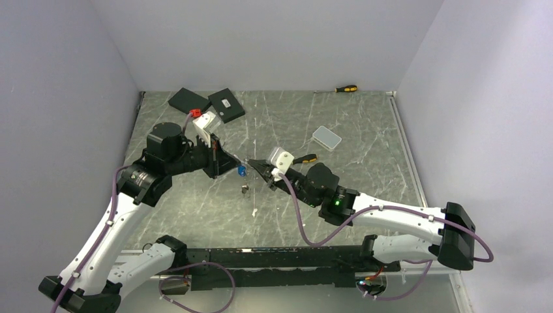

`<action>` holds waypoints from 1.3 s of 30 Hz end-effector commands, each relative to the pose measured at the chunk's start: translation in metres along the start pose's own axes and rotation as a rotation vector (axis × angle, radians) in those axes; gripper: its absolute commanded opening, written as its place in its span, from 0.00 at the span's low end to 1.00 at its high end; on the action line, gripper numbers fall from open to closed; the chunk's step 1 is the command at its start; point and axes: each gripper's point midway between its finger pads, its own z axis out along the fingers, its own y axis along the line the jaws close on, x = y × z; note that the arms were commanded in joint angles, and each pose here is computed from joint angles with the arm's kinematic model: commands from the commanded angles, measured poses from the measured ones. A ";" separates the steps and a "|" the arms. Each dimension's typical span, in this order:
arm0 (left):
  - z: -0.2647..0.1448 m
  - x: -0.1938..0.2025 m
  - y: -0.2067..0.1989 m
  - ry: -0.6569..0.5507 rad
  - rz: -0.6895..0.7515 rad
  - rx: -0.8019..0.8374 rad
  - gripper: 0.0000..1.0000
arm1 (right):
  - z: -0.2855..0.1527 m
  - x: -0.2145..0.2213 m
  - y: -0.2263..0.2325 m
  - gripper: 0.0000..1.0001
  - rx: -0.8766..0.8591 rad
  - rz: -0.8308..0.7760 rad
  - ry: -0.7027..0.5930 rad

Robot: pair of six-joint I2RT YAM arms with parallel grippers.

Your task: Put the keys on the keyring

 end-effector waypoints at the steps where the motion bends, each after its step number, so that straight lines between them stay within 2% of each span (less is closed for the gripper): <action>1: -0.005 -0.017 -0.011 -0.059 0.021 0.033 0.00 | 0.005 -0.042 -0.010 0.00 0.034 -0.001 -0.118; 39: -0.011 -0.017 -0.013 -0.069 0.027 0.019 0.00 | 0.010 -0.029 -0.001 0.00 0.029 -0.028 -0.070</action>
